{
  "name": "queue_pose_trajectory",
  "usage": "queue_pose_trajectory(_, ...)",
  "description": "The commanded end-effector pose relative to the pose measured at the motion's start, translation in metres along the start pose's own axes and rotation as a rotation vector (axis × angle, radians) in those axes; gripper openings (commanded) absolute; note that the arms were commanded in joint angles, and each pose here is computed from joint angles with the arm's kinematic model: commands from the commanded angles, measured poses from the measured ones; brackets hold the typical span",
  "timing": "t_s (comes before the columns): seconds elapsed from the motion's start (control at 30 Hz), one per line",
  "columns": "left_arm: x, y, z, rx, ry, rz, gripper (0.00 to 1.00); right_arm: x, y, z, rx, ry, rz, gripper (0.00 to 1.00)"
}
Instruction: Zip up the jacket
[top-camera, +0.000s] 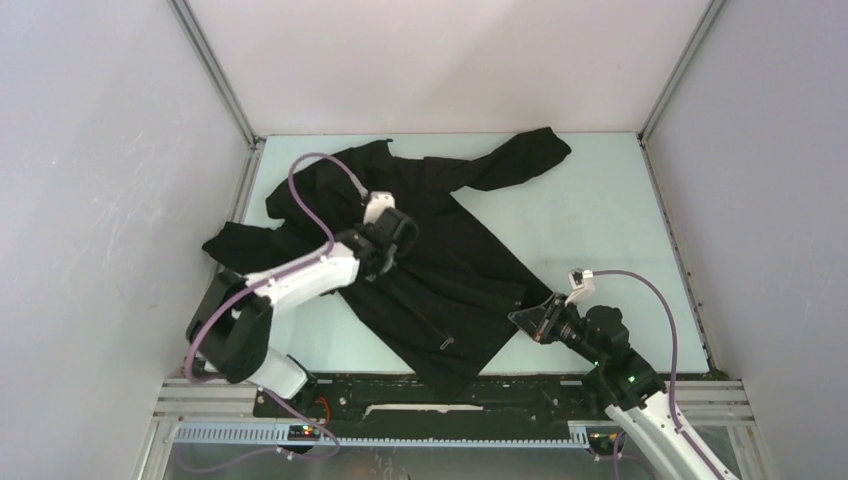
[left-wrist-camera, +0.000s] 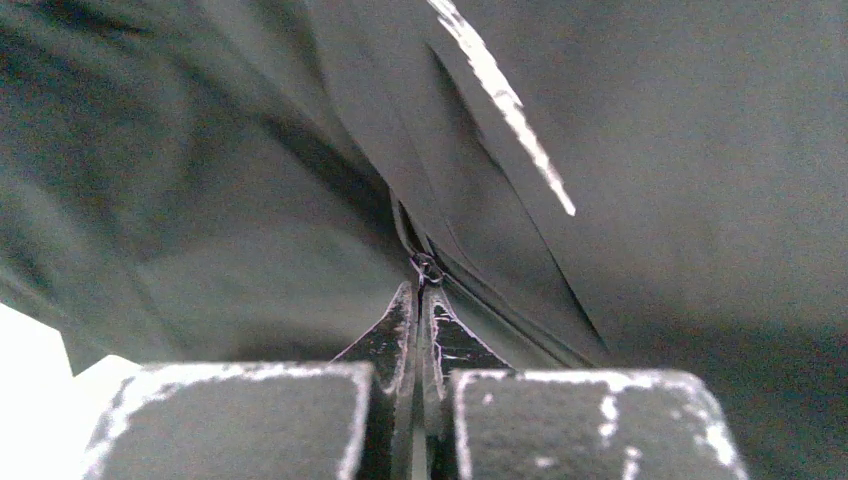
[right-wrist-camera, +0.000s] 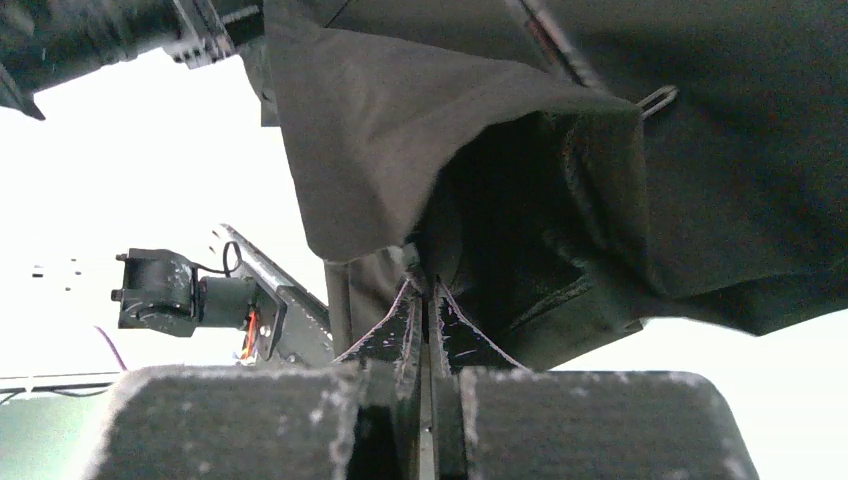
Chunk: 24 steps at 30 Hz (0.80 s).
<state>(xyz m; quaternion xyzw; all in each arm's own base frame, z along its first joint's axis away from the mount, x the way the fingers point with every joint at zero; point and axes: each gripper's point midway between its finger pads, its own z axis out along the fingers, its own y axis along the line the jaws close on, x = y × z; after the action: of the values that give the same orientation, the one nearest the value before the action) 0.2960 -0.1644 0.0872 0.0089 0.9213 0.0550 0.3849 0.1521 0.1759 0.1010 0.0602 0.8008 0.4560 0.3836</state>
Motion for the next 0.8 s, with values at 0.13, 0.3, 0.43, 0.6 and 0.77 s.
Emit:
queue_pose_trajectory(0.13,-0.095,0.134,0.053,-0.486,0.042,0.078,0.00,-0.005,-0.012,-0.006,0.099,-0.019,0.022,0.00)
queue_pose_trajectory(0.3,-0.133,0.193,0.082,-0.613,0.044,0.117,0.00,-0.009,-0.017,-0.006,0.124,-0.039,0.008,0.00)
queue_pose_trajectory(0.43,-0.164,0.235,0.093,-0.741,0.002,0.162,0.00,-0.010,-0.019,-0.007,0.137,-0.050,0.017,0.00)
queue_pose_trajectory(0.6,-0.196,0.265,0.110,-0.804,-0.039,0.184,0.00,-0.010,-0.028,-0.008,0.177,-0.057,0.011,0.00)
queue_pose_trajectory(0.77,-0.206,0.277,0.130,-0.860,-0.024,0.264,0.00,-0.012,-0.033,-0.008,0.206,-0.067,0.011,0.00)
